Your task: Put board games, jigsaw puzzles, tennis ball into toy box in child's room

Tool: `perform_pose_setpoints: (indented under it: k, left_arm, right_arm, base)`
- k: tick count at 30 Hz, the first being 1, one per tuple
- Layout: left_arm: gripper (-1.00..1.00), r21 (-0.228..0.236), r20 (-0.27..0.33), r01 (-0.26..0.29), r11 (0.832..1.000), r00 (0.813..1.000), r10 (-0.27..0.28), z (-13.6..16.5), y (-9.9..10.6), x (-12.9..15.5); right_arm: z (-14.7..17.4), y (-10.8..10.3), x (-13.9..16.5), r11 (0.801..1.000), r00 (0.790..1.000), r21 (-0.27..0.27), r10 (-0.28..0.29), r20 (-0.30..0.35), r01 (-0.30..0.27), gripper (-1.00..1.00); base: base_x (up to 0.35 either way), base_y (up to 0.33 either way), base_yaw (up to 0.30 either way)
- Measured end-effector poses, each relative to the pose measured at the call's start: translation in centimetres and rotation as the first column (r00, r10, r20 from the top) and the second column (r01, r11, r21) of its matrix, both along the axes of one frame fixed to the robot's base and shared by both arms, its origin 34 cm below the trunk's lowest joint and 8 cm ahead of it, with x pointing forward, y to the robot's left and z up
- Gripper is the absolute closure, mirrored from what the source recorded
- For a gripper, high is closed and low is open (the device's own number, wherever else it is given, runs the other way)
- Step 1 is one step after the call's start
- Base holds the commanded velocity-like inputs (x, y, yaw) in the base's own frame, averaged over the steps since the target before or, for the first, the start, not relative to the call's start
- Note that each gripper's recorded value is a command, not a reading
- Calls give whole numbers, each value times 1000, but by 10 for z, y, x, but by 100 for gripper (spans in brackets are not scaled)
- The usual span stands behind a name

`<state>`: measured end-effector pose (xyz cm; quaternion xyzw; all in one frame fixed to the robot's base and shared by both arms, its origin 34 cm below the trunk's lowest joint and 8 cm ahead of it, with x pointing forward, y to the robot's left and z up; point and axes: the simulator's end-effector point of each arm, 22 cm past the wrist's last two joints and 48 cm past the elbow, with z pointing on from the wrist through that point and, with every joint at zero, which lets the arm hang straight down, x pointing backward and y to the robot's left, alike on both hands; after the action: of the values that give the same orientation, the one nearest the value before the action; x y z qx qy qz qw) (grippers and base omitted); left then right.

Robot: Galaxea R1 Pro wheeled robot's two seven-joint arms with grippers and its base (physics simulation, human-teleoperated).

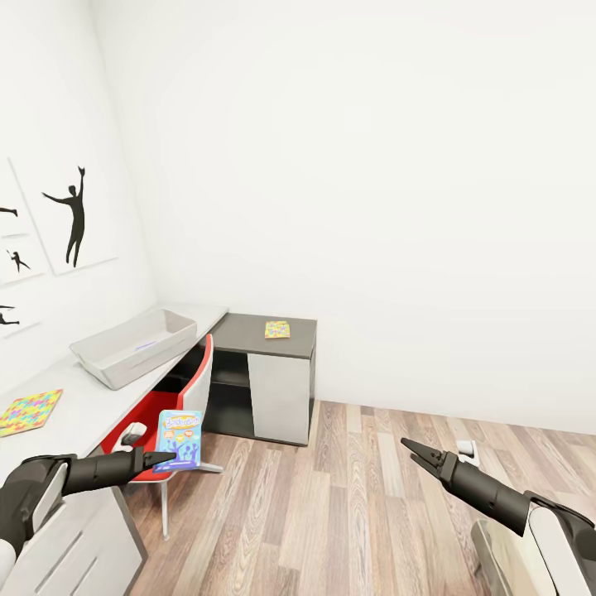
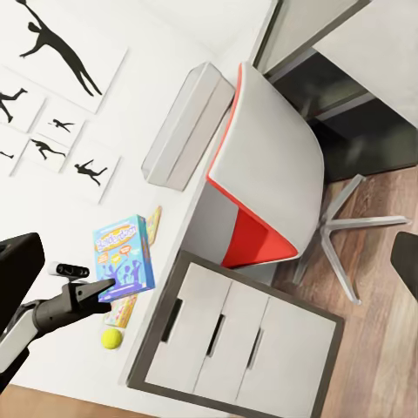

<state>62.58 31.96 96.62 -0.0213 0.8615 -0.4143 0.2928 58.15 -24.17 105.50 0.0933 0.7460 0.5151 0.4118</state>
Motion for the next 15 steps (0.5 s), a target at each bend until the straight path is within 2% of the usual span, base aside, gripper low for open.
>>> perform_pose_setpoints:
  k: [9, 12, 15]
  left_arm:
    - [100, -15, 5, 5, 1000, 1000, -5, 10, -1, -4]
    - [100, -55, 18, 27, 998, 1000, -26, 21, -6, -8]
    - [100, -115, 47, 64, 991, 997, -59, 39, -11, -13]
  right_arm:
    - [8, 0, -3, 1000, 1000, -2, 0, 2, 0, -100]
    - [10, 0, -5, 1000, 1000, -3, 0, 3, 0, -100]
    - [13, 0, -6, 1000, 1000, -4, 1, 6, -1, -100]
  base:
    - [0, 0, 0]
    - [0, 0, 0]
    - [0, 0, 0]
